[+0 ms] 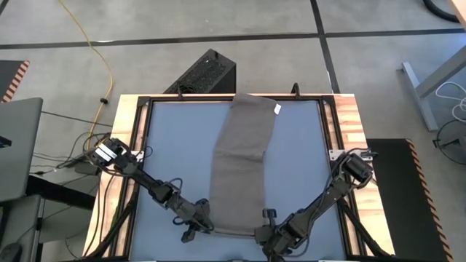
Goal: Roll towel
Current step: Roll the gray towel
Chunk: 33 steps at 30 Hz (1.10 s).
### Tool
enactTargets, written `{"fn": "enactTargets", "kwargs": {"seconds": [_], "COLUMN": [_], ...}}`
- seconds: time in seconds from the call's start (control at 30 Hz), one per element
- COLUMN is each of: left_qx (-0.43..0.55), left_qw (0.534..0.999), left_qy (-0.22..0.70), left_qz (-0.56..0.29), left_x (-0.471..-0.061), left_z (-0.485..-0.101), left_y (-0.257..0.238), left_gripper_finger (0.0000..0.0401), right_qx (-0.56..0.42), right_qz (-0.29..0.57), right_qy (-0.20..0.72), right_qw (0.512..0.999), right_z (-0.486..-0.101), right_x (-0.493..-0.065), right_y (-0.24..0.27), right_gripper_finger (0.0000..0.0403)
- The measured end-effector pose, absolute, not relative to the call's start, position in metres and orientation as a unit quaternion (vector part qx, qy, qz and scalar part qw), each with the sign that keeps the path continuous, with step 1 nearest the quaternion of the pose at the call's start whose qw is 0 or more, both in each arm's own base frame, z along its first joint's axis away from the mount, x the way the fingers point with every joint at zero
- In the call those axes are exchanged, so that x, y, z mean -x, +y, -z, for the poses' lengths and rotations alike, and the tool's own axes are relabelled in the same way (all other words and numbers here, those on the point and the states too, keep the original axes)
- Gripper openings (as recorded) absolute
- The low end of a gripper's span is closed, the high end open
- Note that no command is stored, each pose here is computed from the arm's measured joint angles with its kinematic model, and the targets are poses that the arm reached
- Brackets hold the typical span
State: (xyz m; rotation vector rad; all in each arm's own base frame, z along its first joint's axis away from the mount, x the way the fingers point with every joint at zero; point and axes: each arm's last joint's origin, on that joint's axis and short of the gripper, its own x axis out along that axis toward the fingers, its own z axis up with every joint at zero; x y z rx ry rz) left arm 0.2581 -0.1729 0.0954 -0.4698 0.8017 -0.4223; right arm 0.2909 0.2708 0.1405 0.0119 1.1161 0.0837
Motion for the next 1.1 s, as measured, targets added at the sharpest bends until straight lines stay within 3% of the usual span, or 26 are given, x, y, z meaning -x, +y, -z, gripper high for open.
{"fn": "enactTargets", "kwargs": {"seconds": [0.2,0.43,0.73,1.1], "left_qx": [0.267,0.295,0.301,0.291], "left_qw": [0.864,0.849,0.836,0.845], "left_qy": [0.385,0.407,0.439,0.435], "left_qz": [0.187,0.160,0.132,0.111], "left_x": [-0.258,-0.256,-0.252,-0.248], "left_z": [-0.103,-0.101,-0.097,-0.095], "left_y": [-0.172,-0.172,-0.171,-0.174], "left_gripper_finger": [0.0000,0.0000,0.0000,0.0000], "right_qx": [-0.135,-0.263,-0.304,-0.346], "right_qz": [-0.041,-0.042,-0.012,0.043], "right_qy": [0.552,0.592,0.589,0.603], "right_qw": [0.822,0.761,0.749,0.718], "right_z": [-0.173,-0.171,-0.170,-0.141], "right_x": [-0.299,-0.320,-0.336,-0.326], "right_y": [0.250,0.229,0.204,0.182], "right_gripper_finger": [0.0028,0.0024,0.0023,0.0022]}}
